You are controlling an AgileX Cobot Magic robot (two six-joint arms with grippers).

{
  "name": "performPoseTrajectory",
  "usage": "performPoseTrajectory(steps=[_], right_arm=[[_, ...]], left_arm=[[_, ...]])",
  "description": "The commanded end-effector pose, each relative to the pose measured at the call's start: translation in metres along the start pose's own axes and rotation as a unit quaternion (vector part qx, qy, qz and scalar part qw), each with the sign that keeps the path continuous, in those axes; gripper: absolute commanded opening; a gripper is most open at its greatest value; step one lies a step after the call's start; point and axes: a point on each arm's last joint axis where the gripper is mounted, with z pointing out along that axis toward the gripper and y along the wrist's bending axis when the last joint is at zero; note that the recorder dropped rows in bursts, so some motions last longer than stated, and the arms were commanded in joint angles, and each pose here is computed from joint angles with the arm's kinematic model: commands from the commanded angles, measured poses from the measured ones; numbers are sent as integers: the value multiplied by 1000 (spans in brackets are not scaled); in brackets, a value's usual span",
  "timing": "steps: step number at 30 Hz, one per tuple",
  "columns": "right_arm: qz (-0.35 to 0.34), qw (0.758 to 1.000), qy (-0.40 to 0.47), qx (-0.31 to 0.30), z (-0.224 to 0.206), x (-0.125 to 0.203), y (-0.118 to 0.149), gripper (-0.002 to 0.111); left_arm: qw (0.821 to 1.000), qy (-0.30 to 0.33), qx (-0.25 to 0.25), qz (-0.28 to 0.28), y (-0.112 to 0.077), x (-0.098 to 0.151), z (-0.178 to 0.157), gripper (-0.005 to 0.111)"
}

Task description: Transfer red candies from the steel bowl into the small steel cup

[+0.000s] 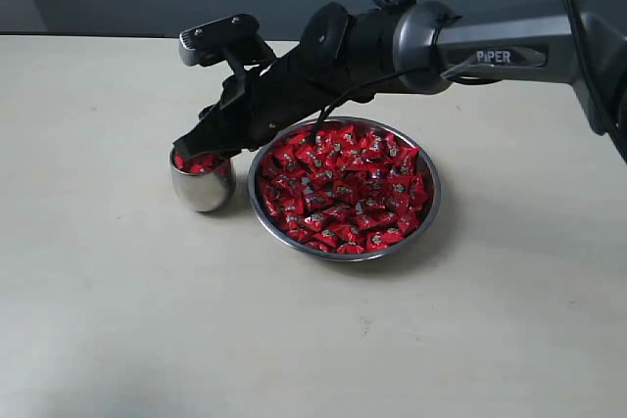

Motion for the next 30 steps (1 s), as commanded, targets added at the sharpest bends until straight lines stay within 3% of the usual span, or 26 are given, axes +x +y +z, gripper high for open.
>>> performPoseTrajectory(steps=[1,17,20,25,30], right_arm=[[-3,1000,-2,0,-2,-2,-1,46],[-18,1000,-12,-7,-40,-22,11,45],[-12,1000,0,0,-47,-23,12,35],[5,998,45,44,-65,-21,9,1],[12,990,92,104,-95,-15,6,-1]], left_arm=[[1000,-9,3,1,0,-3,-1,0],[1000,-9,3,1,0,-3,-1,0],[1000,-9,3,1,0,-3,-1,0],[1000,-9,3,1,0,-3,-1,0],[1000,-9,3,1,0,-3,-1,0]])
